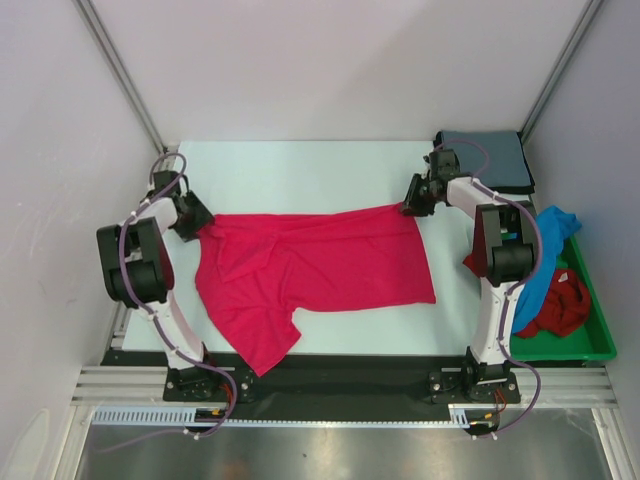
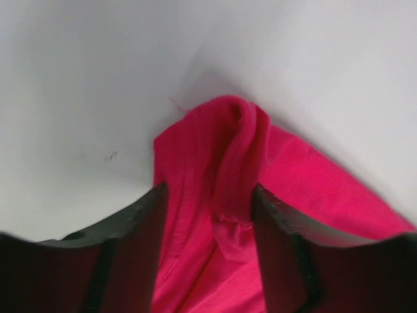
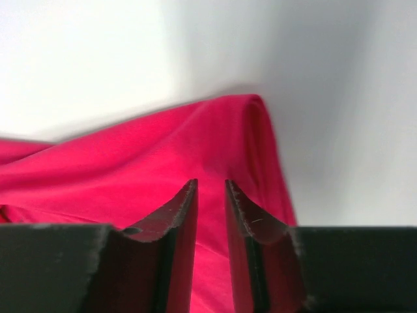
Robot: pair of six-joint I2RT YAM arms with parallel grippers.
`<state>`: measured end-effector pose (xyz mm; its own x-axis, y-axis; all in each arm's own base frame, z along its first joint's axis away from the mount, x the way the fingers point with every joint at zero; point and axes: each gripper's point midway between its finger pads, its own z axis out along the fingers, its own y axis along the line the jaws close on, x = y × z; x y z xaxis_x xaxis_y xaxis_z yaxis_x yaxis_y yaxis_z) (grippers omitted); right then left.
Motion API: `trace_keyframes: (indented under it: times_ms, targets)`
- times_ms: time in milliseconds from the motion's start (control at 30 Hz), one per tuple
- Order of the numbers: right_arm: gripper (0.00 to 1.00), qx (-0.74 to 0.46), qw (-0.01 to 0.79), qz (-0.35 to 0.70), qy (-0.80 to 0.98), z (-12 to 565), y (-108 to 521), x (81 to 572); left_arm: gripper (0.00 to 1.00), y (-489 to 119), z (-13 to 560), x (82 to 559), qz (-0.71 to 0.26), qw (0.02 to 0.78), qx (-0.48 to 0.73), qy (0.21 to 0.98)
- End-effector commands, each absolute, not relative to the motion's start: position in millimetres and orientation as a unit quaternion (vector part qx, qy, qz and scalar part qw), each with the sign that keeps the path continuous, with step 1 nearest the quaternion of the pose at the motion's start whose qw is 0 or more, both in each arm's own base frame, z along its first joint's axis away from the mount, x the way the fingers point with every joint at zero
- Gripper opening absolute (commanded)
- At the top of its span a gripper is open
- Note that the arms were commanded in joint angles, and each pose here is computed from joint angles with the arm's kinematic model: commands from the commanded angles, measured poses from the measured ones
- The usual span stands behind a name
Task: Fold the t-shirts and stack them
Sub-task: Fold the tshirt
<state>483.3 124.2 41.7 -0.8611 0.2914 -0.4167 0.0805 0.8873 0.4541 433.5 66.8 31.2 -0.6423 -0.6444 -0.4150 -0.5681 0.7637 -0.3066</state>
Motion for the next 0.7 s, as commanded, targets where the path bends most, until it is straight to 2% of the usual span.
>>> trace_keyframes:
  times_ms: [0, 67, 167, 200, 300, 433, 467, 600, 667]
  targets:
    - [0.32, 0.089, 0.274, 0.18, 0.941, 61, 108, 491, 0.65, 77, 90, 436, -0.057, 0.335, -0.319, 0.885]
    - [0.38, 0.085, 0.287, 0.174, 0.938, 75, 107, 489, 0.69, 73, 121, 429, -0.057, 0.367, -0.313, 0.874]
    - [0.51, 0.075, 0.303, 0.149, 0.938, 90, 106, 482, 0.7, 59, 130, 401, -0.073, 0.374, -0.313, 0.87]
    - [0.55, 0.071, 0.307, 0.145, 0.938, 93, 108, 478, 0.68, 53, 118, 387, -0.079, 0.359, -0.316, 0.875]
    - [0.58, 0.042, 0.319, 0.167, 0.932, 113, 138, 467, 0.63, 35, 105, 357, -0.109, 0.341, -0.319, 0.877]
    - [0.57, 0.011, 0.299, 0.32, 0.899, 133, 227, 430, 0.55, 19, 83, 331, -0.134, 0.309, -0.329, 0.882]
    - [0.56, -0.002, 0.311, 0.368, 0.876, 149, 267, 423, 0.53, 18, 79, 327, -0.135, 0.302, -0.334, 0.883]
    - [0.42, -0.038, 0.281, 0.437, 0.853, 147, 344, 388, 0.45, 10, 66, 319, -0.147, 0.279, -0.328, 0.89]
    - [0.38, -0.053, 0.274, 0.459, 0.843, 149, 368, 380, 0.41, 10, 63, 318, -0.147, 0.274, -0.326, 0.893]
